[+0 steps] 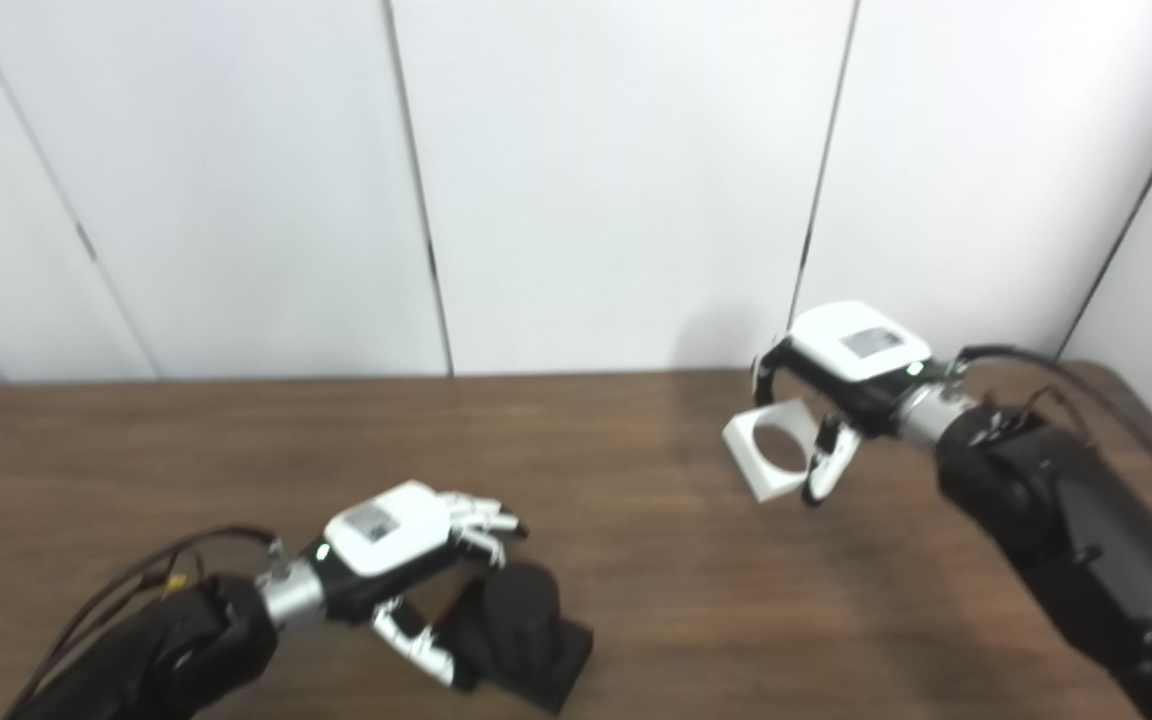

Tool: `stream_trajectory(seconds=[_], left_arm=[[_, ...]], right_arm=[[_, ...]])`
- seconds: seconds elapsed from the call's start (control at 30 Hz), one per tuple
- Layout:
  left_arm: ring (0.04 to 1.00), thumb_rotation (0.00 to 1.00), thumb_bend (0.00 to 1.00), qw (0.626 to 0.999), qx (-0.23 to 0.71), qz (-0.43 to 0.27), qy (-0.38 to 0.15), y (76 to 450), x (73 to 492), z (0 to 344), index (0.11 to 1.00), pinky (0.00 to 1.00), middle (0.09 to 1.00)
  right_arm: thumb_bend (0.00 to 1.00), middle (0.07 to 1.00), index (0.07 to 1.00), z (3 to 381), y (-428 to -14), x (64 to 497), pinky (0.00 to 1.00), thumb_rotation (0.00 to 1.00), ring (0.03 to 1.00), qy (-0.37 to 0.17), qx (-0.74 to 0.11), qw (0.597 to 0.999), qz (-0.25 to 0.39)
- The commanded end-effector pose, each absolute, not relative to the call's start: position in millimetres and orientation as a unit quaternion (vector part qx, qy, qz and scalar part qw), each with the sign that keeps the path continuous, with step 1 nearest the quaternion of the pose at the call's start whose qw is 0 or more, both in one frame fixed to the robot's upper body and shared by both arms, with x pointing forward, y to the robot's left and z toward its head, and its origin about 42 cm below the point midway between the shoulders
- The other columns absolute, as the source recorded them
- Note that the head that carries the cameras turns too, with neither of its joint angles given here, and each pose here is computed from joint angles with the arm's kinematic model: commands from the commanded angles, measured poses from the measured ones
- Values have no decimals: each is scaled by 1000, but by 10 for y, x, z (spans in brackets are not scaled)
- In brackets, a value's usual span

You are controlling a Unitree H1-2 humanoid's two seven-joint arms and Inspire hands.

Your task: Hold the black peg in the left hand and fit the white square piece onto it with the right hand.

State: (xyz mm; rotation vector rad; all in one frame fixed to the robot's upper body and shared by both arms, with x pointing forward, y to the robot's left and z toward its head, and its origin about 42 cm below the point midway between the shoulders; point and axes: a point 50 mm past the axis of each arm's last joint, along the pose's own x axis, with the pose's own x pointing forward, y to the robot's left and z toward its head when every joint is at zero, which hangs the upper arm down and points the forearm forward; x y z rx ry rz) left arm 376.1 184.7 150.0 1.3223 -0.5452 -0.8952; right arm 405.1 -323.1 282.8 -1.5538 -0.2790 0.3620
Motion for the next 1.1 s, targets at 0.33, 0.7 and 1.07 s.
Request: stream_trajectory(seconds=[0.33, 0.7, 1.07], left_arm=[[916, 77, 522, 619, 630, -439, -161, 1785, 3645, 1120, 489, 881, 889], [913, 75, 522, 625, 625, -440, -157, 1783, 3652, 1145, 488, 886, 888], [920, 75, 522, 625, 625, -439, -164, 1781, 3653, 1144, 488, 887, 887]], right_arm=[[518, 759, 476, 3306, -2934, 3859, 761, 132, 810, -223, -657, 691, 203], [517, 760, 477, 3386, -2522, 3631, 775, 137, 803, -273, -633, 680, 250], [518, 756, 477, 3344, -2239, 3511, 780, 137, 796, -300, -614, 673, 284]])
